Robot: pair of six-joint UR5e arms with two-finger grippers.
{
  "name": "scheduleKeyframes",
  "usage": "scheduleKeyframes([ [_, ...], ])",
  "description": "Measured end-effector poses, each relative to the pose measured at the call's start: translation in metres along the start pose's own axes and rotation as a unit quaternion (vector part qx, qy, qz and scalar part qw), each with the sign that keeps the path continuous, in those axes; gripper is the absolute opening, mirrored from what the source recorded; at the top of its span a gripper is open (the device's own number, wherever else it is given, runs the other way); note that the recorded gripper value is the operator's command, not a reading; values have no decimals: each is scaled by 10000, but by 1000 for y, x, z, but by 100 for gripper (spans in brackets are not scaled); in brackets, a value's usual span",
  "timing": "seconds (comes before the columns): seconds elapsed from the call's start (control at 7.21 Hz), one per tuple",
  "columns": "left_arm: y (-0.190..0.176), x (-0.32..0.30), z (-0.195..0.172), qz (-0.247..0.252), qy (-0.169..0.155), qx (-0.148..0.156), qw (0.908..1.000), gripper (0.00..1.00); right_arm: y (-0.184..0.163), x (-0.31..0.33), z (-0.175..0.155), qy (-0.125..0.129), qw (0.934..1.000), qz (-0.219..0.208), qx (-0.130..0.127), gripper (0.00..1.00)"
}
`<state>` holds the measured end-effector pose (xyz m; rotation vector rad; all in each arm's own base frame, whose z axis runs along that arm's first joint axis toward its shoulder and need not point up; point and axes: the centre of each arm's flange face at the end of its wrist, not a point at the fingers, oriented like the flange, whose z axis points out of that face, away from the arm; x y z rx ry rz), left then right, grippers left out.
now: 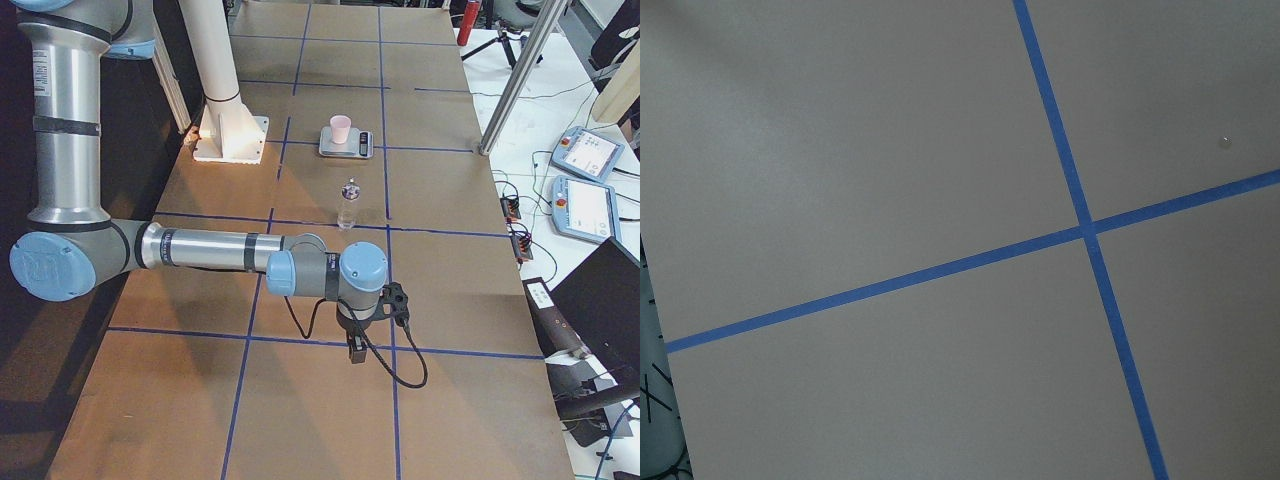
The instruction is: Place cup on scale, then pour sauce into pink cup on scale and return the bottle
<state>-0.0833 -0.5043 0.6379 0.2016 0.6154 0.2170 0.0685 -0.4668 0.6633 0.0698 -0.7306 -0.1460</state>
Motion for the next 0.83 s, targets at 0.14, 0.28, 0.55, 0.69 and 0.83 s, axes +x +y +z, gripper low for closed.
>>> scheduleKeyframes([
  [0.14,0,1,0,-130,20,26,9999,100,-3,-2,-3,12,9998,192,100,100],
  [0.28,-2,3,-2,-388,74,65,9992,100,-6,-3,-4,22,9991,360,237,100],
  [0.55,-5,7,-4,-764,198,121,9968,100,-8,-3,-4,22,9979,547,354,100],
  [0.69,-7,9,-5,-855,260,140,9959,100,-8,-4,-4,21,9977,570,368,100],
  [0.83,-9,10,-6,-915,291,153,9953,100,-8,-4,-4,21,9976,580,374,100],
])
